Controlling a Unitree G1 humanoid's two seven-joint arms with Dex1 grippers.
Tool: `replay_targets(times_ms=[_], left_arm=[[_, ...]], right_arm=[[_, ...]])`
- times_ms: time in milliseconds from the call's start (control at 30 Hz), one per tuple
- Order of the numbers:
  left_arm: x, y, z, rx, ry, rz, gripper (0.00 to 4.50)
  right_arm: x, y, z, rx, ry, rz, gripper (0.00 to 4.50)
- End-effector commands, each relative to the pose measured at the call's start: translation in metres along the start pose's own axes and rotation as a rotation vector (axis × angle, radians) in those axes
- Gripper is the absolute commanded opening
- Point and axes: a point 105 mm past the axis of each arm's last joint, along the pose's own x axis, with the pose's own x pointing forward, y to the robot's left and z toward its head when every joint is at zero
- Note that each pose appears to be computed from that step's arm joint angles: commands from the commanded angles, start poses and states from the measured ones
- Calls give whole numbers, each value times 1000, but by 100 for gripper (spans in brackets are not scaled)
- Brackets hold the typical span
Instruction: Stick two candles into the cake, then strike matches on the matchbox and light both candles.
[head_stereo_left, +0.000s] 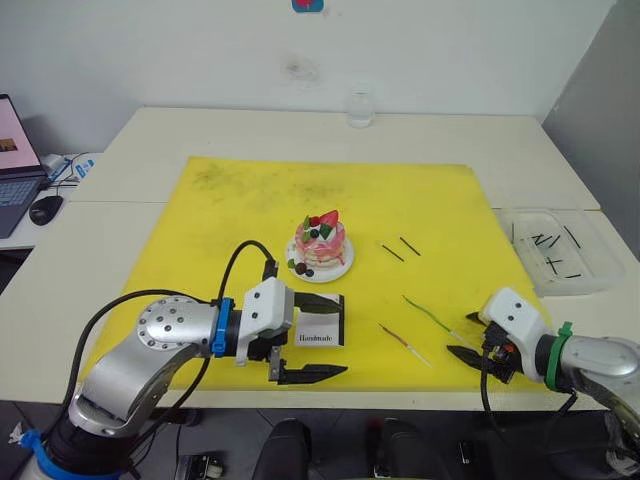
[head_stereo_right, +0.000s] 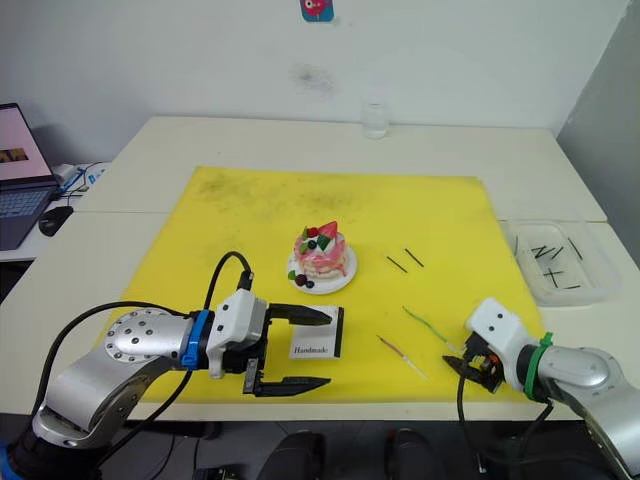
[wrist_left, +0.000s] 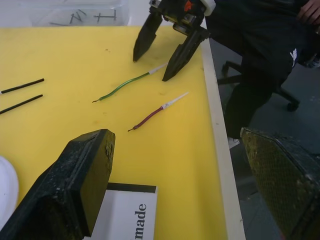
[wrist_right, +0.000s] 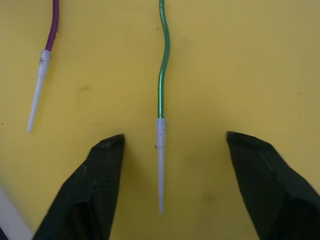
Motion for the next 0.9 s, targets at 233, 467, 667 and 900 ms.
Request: replay_targets(times_ms=[233, 467, 667, 900], left_arm=[[4, 0, 12, 30, -22, -7, 450], [4, 1, 13, 28, -23, -3, 450], [5, -1, 14, 17, -29, -21, 450], [9, -5, 17, 16, -40, -54, 450]], right_arm=[[-6, -3, 5, 3, 1, -32, 4], [-16, -9, 8, 44, -16, -65, 4], [-38, -29, -6, 63, 30, -140, 4], [-37, -38, -22, 154, 56, -138, 4]])
